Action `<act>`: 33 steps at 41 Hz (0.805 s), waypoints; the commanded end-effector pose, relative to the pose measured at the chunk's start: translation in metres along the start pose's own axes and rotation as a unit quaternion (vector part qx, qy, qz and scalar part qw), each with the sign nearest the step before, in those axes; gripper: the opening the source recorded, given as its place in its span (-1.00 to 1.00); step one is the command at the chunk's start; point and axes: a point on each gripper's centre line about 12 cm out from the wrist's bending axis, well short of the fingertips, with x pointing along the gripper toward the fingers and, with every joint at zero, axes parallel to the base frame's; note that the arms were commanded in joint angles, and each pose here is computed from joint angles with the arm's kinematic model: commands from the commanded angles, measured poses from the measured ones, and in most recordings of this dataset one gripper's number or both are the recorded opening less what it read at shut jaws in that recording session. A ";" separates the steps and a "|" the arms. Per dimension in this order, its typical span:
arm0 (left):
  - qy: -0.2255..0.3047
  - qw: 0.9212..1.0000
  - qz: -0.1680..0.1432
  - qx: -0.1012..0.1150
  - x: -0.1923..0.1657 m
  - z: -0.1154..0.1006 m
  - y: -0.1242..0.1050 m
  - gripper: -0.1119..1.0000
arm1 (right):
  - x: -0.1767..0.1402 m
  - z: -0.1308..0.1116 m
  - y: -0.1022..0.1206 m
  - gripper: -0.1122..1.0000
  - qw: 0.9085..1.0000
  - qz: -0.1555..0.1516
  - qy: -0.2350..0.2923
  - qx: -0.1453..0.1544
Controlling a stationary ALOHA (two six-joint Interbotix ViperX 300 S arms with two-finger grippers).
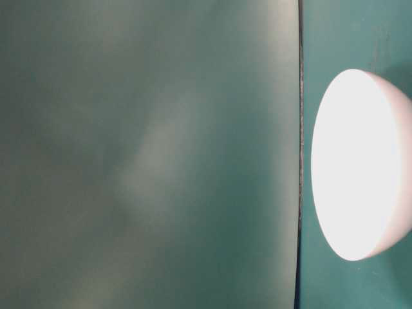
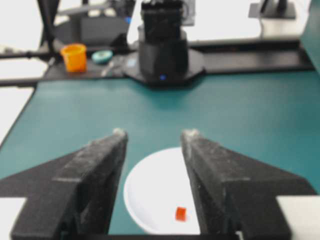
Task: Grip the spoon and scoop the red block from the bowl with right arm.
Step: 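Move the right gripper toward the pink spoon handle in the ceramic dish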
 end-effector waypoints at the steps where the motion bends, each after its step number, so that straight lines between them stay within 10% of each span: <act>1: -0.012 1.000 0.001 0.002 0.002 0.010 0.000 -0.80 | 0.004 0.009 0.001 0.17 1.000 0.002 -0.015 0.002; 8: -0.015 1.000 0.001 -0.001 0.002 0.011 0.000 -0.80 | 0.009 -0.009 0.003 0.12 1.000 0.009 -0.022 0.004; 21: -0.020 1.000 0.001 -0.002 0.001 0.013 0.000 -0.80 | 0.009 -0.067 0.019 0.12 0.993 0.013 -0.070 0.096; 33: -0.019 1.000 0.001 -0.002 0.001 0.012 0.000 -0.80 | 0.007 -0.126 0.051 0.12 0.991 -0.008 0.012 0.130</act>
